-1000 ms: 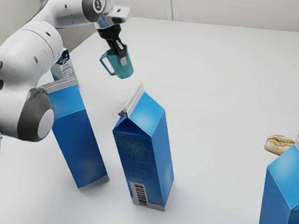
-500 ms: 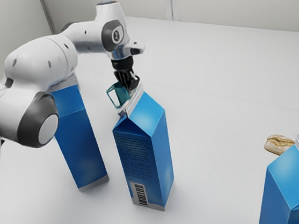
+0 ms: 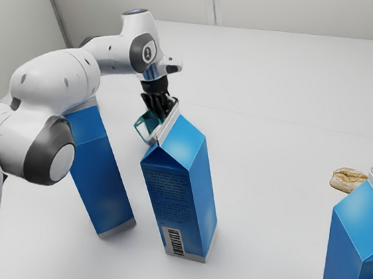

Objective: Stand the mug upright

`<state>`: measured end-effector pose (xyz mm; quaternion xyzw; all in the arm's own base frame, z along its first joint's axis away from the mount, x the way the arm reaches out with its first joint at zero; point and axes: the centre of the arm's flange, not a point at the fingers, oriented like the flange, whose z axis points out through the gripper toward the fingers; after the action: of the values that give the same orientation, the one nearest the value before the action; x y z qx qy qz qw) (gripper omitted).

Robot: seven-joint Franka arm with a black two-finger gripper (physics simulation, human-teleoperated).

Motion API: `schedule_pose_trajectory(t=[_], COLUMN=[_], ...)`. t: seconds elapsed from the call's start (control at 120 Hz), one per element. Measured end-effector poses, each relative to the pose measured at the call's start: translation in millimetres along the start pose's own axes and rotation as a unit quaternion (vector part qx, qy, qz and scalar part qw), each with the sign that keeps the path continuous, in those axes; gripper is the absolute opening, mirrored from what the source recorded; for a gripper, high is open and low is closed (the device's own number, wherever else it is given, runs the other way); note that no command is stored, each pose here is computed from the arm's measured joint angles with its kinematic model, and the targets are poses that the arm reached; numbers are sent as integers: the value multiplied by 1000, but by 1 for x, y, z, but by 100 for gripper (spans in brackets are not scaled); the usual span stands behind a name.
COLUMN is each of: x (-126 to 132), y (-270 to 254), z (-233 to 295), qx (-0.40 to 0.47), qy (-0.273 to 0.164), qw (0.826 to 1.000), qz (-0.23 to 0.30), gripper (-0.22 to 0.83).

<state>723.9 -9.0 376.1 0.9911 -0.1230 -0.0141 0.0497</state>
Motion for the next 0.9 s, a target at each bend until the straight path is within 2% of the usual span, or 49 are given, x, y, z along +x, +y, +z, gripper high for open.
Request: schedule_pose_trajectory(t=[0.083,0.167,0.275,0.4,0.467,0.6,0.667,0.742,0.9], x=[1,2,3,4,8,2,-11,-37,-125], y=[0,0,0,3,12,42,55,79,88], z=[-1,-4,-5,-13,-45,-156,-200,-242,-273], qx=[2,3,3,5,15,39,41,51,38], qy=[4,7,9,14,29,75,79,70,17], qw=[1000,1000,1000,1000,999,996,996,996,999], qz=[-7,-14,-22,-27,-18,4,9,19,13], gripper=[26,37,47,54,56,58,59,60,61])
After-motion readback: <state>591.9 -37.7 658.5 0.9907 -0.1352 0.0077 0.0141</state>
